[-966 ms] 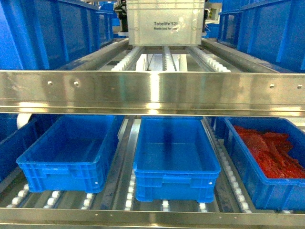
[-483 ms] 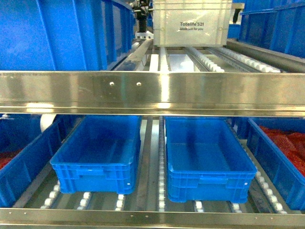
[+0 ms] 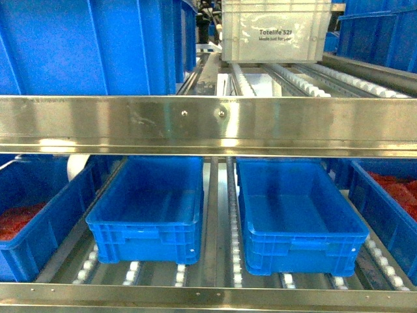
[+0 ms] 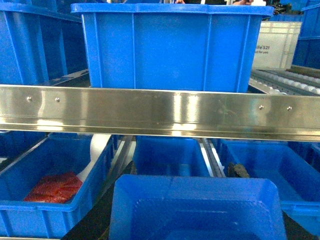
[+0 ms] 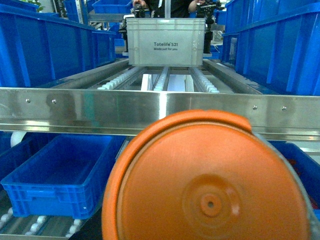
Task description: Sort blue parts and orange caps into right shelf containers
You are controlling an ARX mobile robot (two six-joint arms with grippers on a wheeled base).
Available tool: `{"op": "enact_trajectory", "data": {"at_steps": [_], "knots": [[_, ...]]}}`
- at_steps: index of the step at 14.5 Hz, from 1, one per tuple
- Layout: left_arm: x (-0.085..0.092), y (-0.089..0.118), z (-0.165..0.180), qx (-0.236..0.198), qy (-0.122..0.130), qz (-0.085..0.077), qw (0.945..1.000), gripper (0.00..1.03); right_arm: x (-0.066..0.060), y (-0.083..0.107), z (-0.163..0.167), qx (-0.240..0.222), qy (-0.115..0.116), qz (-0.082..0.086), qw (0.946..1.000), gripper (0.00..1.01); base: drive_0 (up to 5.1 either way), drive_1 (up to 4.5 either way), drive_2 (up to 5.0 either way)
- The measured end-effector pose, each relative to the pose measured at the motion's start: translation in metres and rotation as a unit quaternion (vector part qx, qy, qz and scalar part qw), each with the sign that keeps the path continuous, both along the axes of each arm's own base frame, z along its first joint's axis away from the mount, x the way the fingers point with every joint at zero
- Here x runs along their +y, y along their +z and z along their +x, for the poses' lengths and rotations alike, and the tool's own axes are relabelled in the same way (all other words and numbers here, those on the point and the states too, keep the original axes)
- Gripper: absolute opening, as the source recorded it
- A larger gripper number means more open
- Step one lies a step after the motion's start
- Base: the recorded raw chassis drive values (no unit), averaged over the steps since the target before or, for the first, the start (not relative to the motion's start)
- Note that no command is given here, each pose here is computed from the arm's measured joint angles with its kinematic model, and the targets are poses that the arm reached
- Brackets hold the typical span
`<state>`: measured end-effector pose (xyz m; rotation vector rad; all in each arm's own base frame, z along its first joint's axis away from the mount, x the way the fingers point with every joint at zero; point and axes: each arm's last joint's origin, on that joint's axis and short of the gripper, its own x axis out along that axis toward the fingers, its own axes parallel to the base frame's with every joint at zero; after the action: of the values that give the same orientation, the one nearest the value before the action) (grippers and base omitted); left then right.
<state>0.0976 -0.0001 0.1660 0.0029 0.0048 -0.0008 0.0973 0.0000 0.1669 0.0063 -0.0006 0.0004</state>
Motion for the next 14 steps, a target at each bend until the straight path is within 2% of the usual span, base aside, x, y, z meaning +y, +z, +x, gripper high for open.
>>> {"op": "enact_trajectory", "data": {"at_steps": [14], "knots": [[0.0000,-0.0001,0.0000,0.000,0.000,0.000,1.0000,0.42,0.0000,0.0000,0.0000,0.000,0.000,0.000,1.0000,0.46,0.0,0.00,0.0]]}}
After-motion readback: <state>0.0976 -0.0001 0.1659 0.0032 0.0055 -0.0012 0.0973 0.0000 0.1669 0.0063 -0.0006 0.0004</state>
